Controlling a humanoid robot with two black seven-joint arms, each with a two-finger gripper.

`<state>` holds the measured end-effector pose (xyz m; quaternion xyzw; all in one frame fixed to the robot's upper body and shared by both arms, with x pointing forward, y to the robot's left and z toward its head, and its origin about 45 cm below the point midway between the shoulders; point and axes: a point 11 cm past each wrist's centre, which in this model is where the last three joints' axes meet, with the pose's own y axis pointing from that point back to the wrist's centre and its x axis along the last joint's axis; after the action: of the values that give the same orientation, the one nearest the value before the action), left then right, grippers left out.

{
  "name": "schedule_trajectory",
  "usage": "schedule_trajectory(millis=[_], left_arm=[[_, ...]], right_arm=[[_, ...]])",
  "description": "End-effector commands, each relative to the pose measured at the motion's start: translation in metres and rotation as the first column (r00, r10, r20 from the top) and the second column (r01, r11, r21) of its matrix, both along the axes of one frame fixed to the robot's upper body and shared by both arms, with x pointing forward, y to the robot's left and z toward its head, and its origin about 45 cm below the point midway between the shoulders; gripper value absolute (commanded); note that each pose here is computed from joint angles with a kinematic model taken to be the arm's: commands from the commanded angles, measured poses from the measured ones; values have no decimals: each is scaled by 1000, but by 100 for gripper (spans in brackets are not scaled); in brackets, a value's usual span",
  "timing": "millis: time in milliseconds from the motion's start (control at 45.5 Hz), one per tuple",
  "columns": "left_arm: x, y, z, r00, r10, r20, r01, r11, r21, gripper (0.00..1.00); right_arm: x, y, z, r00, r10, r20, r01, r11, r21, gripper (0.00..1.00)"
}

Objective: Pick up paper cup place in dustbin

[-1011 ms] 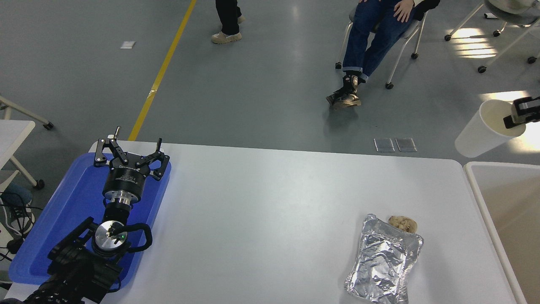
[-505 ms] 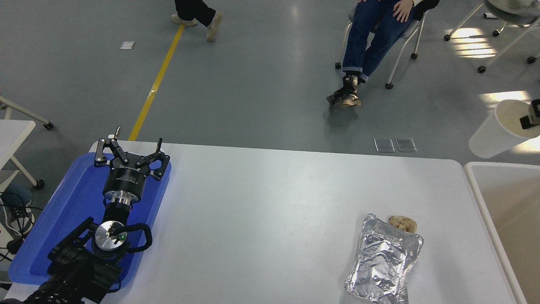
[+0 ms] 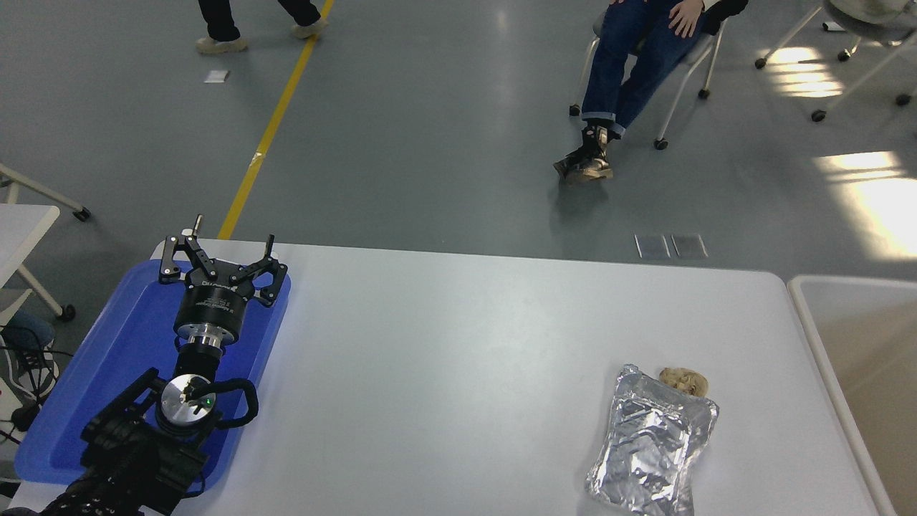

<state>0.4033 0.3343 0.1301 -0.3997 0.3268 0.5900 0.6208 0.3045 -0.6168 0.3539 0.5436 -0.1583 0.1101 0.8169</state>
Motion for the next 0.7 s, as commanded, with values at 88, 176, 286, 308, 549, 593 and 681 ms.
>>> schedule_trajectory(millis=[88, 176, 286, 308, 549, 593, 681], left_arm=[[0, 0, 0, 1000, 1, -1, -1, 1000, 0, 100], [0, 0, 0, 1000, 0, 0, 0, 1000, 0, 100], [0, 0, 0, 1000, 1, -1, -1, 1000, 0, 100], [0, 0, 0, 1000, 1, -1, -1, 1000, 0, 100], [0, 0, 0, 1000, 1, -1, -1, 1000, 0, 100], [0, 0, 0, 1000, 1, -1, -1, 1000, 0, 100], [0, 0, 1, 1000, 2, 1, -2, 1000, 0, 100]], right_arm=[[-14, -67, -46, 998, 35, 60, -21, 977, -213, 0], [-17, -74, -68, 995, 11, 99, 10, 977, -211, 0], [-23, -76, -93, 995, 8, 103, 14, 978, -208, 0], [-22, -75, -99, 995, 13, 104, 8, 979, -204, 0], [-31, -61, -147, 990, 6, 138, 15, 989, -148, 0], [-33, -59, -154, 991, 11, 137, 9, 989, -145, 0], [-37, -53, -170, 991, 20, 130, -3, 992, -130, 0]])
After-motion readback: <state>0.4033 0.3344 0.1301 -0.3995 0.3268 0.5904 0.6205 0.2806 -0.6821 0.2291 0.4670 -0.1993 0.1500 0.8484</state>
